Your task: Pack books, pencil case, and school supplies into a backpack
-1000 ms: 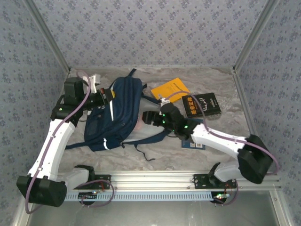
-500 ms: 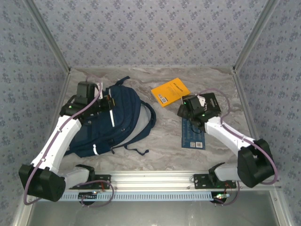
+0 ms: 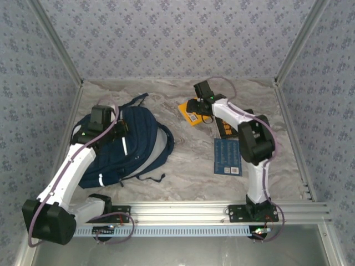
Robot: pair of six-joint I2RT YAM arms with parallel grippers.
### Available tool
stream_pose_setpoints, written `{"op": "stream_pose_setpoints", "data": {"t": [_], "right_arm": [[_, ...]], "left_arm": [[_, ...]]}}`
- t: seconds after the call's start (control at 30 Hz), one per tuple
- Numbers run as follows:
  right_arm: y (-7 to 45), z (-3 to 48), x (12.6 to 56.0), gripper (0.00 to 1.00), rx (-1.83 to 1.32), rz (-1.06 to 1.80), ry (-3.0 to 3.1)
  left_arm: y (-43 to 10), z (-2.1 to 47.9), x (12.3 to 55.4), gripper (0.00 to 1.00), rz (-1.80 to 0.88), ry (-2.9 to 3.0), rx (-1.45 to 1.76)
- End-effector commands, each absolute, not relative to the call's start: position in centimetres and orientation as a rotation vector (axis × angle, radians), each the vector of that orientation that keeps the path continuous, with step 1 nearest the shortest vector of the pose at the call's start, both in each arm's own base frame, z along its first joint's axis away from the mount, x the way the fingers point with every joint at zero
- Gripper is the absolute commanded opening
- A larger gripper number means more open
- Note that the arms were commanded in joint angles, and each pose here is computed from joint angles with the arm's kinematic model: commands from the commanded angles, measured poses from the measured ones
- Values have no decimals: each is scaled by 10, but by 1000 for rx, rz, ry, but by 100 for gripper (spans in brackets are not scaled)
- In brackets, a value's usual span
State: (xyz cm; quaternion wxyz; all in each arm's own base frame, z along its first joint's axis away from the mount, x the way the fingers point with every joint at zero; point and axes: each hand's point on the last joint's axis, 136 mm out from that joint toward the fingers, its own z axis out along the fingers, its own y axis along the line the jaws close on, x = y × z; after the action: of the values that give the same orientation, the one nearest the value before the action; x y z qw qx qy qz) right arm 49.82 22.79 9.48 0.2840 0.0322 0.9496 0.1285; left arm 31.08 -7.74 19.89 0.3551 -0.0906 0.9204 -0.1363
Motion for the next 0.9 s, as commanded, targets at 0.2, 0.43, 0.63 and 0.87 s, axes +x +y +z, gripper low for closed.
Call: {"op": "stream_pose_setpoints", "data": {"t": [0.2,0.43,0.63,0.87], "right_arm": [[243,29,509,60,45,320,2778],[266,-2,453,61,-137,302,2931],[264,-13,399,62,-226,314,2977],[242,-11,321,62,-278,317,3013]], "left_arm": [[-57,202,315,0,-262,2338,-321],[-57,204,316,0,-271,2330,-322],[-44,210,312,0,-196,2301,-349],[-36,213,313,0,-158,2289,-365]]}}
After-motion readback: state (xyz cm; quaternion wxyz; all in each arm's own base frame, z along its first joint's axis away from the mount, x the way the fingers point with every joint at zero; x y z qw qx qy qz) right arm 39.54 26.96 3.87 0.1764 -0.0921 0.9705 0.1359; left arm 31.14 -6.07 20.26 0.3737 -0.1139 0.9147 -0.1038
